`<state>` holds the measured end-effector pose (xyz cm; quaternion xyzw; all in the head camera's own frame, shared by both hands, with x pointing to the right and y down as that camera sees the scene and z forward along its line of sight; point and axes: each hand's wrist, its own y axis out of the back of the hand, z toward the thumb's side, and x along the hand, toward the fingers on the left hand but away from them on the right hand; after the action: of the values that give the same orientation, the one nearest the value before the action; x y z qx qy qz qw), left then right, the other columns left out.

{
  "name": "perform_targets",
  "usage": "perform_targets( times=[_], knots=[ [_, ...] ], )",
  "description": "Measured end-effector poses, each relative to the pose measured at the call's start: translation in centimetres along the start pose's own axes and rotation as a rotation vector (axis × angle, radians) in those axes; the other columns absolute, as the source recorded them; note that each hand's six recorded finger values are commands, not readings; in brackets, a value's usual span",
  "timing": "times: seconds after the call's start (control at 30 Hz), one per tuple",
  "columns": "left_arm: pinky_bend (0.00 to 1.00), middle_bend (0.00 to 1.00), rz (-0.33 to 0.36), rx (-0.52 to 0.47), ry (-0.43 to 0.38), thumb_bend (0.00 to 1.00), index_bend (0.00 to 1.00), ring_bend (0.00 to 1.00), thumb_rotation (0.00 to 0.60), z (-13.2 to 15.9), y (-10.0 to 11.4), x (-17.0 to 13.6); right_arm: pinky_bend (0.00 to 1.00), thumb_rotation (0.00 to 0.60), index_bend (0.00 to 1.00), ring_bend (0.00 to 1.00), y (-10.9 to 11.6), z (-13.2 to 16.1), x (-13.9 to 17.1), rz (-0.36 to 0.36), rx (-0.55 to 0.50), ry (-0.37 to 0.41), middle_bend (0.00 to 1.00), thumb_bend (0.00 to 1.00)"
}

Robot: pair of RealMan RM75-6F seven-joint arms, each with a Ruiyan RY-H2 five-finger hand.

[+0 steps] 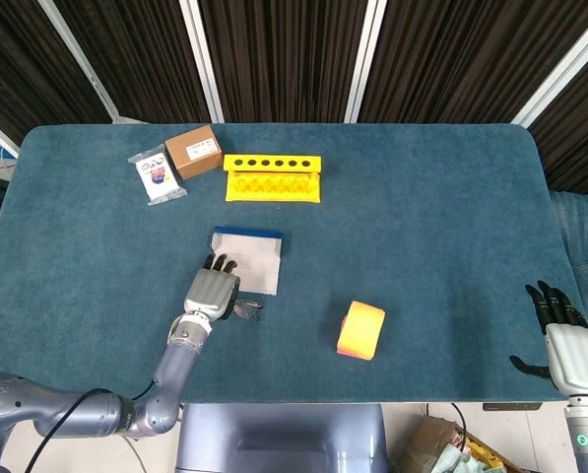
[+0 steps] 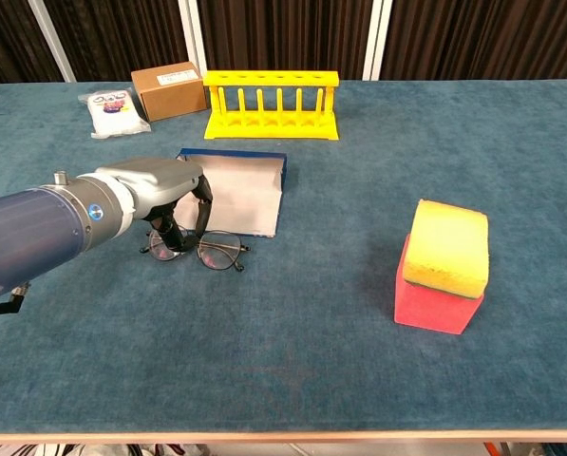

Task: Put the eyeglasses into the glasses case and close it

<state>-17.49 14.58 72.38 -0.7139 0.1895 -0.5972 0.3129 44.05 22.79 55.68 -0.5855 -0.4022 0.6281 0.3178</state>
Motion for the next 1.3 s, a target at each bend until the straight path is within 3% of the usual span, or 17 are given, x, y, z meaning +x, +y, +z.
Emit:
perform_targets(
  times=[0.37, 0.8, 1.07, 1.3],
  knots=[
    [0.0, 0.16, -0.007, 0.017, 0.017, 0.41, 0.55, 0.0, 0.6, -0.3, -0.3, 0.2, 0.21, 0.6, 0.0, 0.0, 0.0, 0.0, 0.0, 0.003, -0.004, -0.005, 0.0, 0.0],
    [0.0, 0.18, 0.016, -0.004, 0.019, 0.47, 0.58, 0.0, 0.6, 0.0, 0.6, 0.0, 0.21, 0.6, 0.0, 0.0, 0.0, 0.0, 0.0, 0.003, -0.014, -0.006, 0.0, 0.0],
    [0.0, 0.17, 0.042, -0.016, 0.037, 0.47, 0.58, 0.0, 0.6, 0.2, 2.2, 0.2, 0.21, 0.6, 0.0, 0.0, 0.0, 0.1, 0.0, 0.005, -0.016, -0.006, 0.0, 0.0],
    [0.0, 0.17, 0.091, -0.003, 0.075, 0.47, 0.58, 0.0, 0.6, 0.8, 4.9, 1.5, 0.21, 0.6, 0.0, 0.0, 0.0, 0.0, 0.0, 0.006, -0.016, -0.008, 0.0, 0.0]
  ],
)
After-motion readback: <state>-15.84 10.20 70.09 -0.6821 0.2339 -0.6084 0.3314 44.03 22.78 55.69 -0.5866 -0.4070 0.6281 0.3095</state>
